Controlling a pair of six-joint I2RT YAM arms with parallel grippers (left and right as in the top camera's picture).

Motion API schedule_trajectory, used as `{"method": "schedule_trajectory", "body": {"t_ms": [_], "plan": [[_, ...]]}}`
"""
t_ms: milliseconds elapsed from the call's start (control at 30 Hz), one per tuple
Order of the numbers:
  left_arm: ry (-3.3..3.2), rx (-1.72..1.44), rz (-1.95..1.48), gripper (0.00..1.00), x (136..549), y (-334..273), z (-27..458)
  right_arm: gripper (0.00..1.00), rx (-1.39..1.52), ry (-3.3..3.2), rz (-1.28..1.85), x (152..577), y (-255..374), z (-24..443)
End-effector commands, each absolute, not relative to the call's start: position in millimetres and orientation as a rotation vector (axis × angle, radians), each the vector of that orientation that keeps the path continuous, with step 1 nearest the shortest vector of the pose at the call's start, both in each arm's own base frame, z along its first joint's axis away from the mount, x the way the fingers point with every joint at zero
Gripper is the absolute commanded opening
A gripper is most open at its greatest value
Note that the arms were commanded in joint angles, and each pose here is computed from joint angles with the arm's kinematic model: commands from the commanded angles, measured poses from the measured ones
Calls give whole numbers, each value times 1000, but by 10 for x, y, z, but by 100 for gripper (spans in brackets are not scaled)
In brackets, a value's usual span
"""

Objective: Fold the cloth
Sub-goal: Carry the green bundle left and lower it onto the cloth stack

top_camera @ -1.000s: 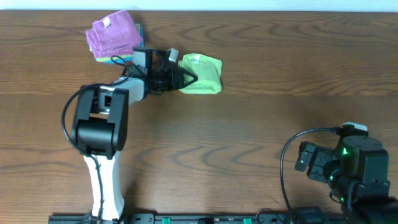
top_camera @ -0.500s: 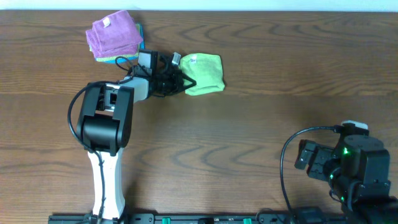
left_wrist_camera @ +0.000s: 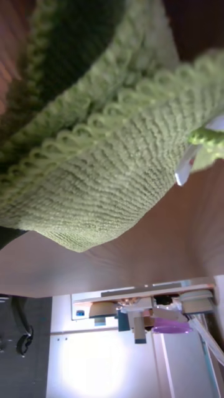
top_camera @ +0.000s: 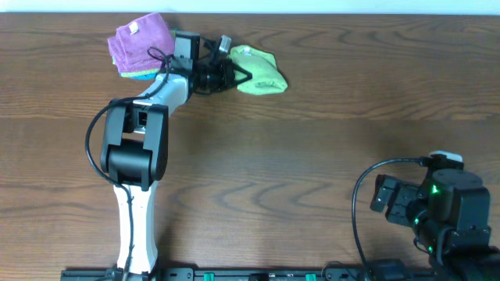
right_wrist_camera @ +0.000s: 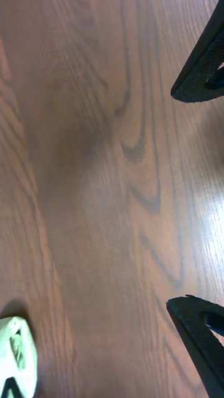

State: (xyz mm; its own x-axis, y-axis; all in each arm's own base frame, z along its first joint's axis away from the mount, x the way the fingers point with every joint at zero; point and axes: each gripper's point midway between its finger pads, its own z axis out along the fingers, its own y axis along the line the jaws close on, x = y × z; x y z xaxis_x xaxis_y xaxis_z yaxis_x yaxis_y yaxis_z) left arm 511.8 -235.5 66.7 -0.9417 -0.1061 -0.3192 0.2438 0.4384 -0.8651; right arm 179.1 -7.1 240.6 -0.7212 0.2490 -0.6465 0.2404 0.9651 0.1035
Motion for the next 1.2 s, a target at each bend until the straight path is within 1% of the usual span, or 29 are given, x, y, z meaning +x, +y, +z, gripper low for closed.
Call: {"method": "schedule_trajectory", "body": {"t_ms": [0, 167, 400, 533, 700, 967, 1167], "plan": [[2321, 179, -1513, 6, 5212, -2384, 893, 99, 360, 2391, 21, 1808, -79, 2419], [2321, 256, -1440, 6, 5306, -2374, 1120, 99, 343, 2392, 9, 1857, -81, 2420], [2395, 372, -1172, 6, 5396, -2191, 1393, 99, 345, 2444, -6, 1935, -74, 2330], [2396, 417, -1004, 6, 5500, -1982, 1643, 99, 346, 2466, -12, 1980, -69, 2290], [2377, 368, -895, 6, 5642, -1596, 1917, 99, 336, 2473, -17, 1992, -68, 2278], [2445, 248, -800, 6, 5633, -911, 1924, 99, 314, 2467, -22, 2010, -66, 2291], [2428, 208, -763, 6, 5665, -615, 2032, 99, 313, 2466, -22, 2012, -66, 2293]]}}
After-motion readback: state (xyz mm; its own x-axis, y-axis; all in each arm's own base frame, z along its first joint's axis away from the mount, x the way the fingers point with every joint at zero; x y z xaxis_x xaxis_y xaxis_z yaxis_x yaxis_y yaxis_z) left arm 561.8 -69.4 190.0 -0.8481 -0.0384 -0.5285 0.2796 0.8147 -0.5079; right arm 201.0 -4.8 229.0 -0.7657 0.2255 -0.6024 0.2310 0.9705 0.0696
